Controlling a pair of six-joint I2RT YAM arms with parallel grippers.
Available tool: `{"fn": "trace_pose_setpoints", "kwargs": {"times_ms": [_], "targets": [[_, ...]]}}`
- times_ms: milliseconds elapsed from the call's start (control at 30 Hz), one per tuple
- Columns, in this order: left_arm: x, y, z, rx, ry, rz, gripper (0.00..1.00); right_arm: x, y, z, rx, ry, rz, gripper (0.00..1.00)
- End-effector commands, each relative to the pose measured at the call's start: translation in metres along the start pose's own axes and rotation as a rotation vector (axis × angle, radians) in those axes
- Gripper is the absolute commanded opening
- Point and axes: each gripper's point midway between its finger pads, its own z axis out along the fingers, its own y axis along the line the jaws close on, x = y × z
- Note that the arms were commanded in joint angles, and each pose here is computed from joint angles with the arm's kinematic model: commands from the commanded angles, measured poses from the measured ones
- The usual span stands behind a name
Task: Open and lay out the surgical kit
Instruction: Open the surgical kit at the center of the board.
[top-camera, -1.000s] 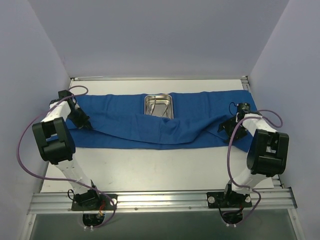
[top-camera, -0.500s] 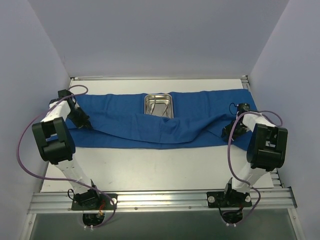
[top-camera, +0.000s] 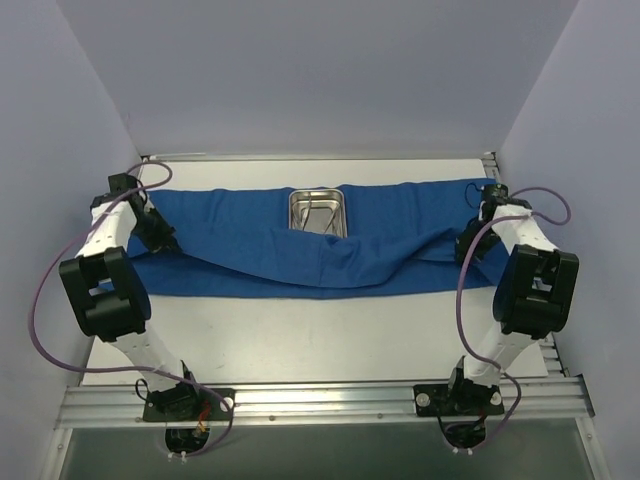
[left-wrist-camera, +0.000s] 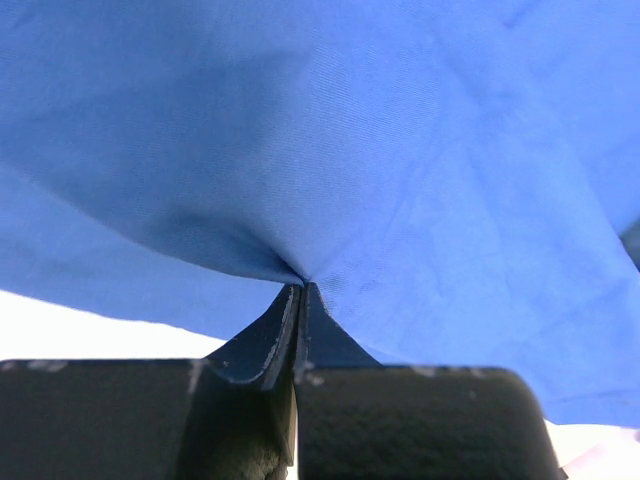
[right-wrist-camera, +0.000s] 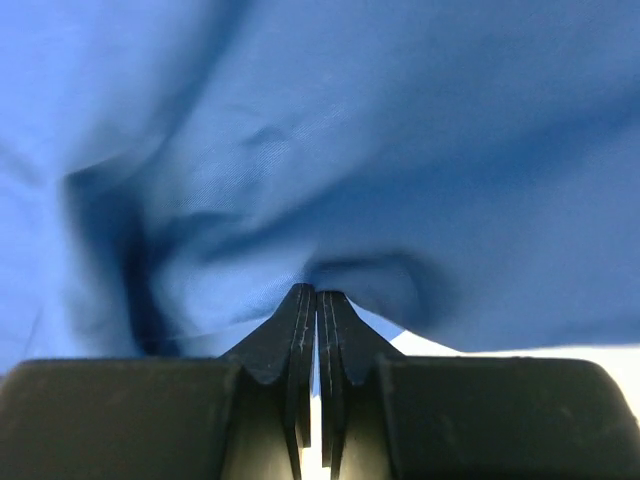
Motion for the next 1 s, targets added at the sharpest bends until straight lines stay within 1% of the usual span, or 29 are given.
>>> {"fn": "trace_pose_setpoints", "kwargs": {"times_ms": [0,33,100,133,167,200,233,300,367,400,433,500,533,567,600,633,700,733,767,833,867,933,967], "targets": [[-0.011,-0.014,-0.048,0.042,-0.118,0.046,0.02,-0.008,-0.012,-0.046,0.03,-0.053,-0.099,0.0],[-0.011,-0.017,-0.062,0.055,-0.153,0.053,0.02,-0.009,-0.01,-0.058,0.009,-0.075,-0.104,0.0],[-0.008,-0.018,-0.073,0.064,-0.18,0.051,0.02,-0.007,-0.012,-0.074,-0.008,-0.076,-0.107,0.0],[-0.007,-0.018,-0.08,0.072,-0.197,0.049,0.02,-0.007,-0.012,-0.086,-0.029,-0.098,-0.106,0.0],[-0.006,-0.021,-0.095,0.087,-0.238,0.045,0.02,-0.003,-0.015,-0.093,-0.029,-0.094,-0.106,0.0],[-0.002,-0.019,-0.099,0.091,-0.247,0.04,0.02,-0.003,-0.018,-0.097,-0.033,-0.099,-0.102,0.0],[0.0,-0.021,-0.116,0.109,-0.294,0.042,0.02,-0.003,-0.019,-0.108,-0.049,-0.123,-0.104,0.0],[0.01,-0.018,-0.124,0.112,-0.303,0.041,0.02,0.002,-0.024,-0.118,-0.053,-0.129,-0.105,0.0],[0.019,-0.018,-0.143,0.124,-0.34,0.051,0.02,0.004,-0.03,-0.133,-0.047,-0.154,-0.113,0.0],[0.024,-0.014,-0.148,0.108,-0.344,0.052,0.02,0.005,-0.034,-0.137,-0.037,-0.161,-0.116,0.0],[0.029,-0.011,-0.16,0.103,-0.381,0.065,0.02,0.007,-0.039,-0.148,-0.033,-0.179,-0.117,0.0],[0.038,-0.005,-0.172,0.07,-0.407,0.08,0.02,0.002,-0.056,-0.16,0.041,-0.241,-0.127,0.0],[0.039,0.002,-0.188,0.038,-0.468,0.079,0.02,0.007,-0.067,-0.17,0.073,-0.257,-0.131,0.0],[0.042,0.003,-0.195,0.028,-0.491,0.1,0.02,0.002,-0.078,-0.179,0.123,-0.304,-0.124,0.0],[0.045,0.006,-0.202,0.008,-0.514,0.112,0.02,0.003,-0.085,-0.185,0.142,-0.322,-0.127,0.0],[0.044,0.016,-0.22,-0.041,-0.586,0.122,0.02,0.008,-0.095,-0.197,0.156,-0.346,-0.125,0.0],[0.046,0.021,-0.238,-0.081,-0.647,0.147,0.02,0.007,-0.112,-0.211,0.209,-0.405,-0.116,0.0],[0.048,0.023,-0.254,-0.089,-0.702,0.161,0.02,0.011,-0.121,-0.22,0.223,-0.427,-0.115,0.0],[0.044,0.032,-0.269,-0.147,-0.76,0.17,0.02,0.013,-0.123,-0.224,0.22,-0.448,-0.118,0.0],[0.049,0.036,-0.287,-0.182,-0.815,0.203,0.02,0.024,-0.13,-0.228,0.204,-0.453,-0.101,0.0],[0.05,0.043,-0.297,-0.217,-0.85,0.197,0.02,0.029,-0.132,-0.227,0.199,-0.444,-0.101,0.0],[0.059,0.048,-0.307,-0.229,-0.886,0.217,0.02,0.044,-0.139,-0.218,0.202,-0.397,-0.107,0.0],[0.06,0.055,-0.31,-0.26,-0.904,0.21,0.03,0.049,-0.14,-0.216,0.193,-0.387,-0.115,0.0]]}}
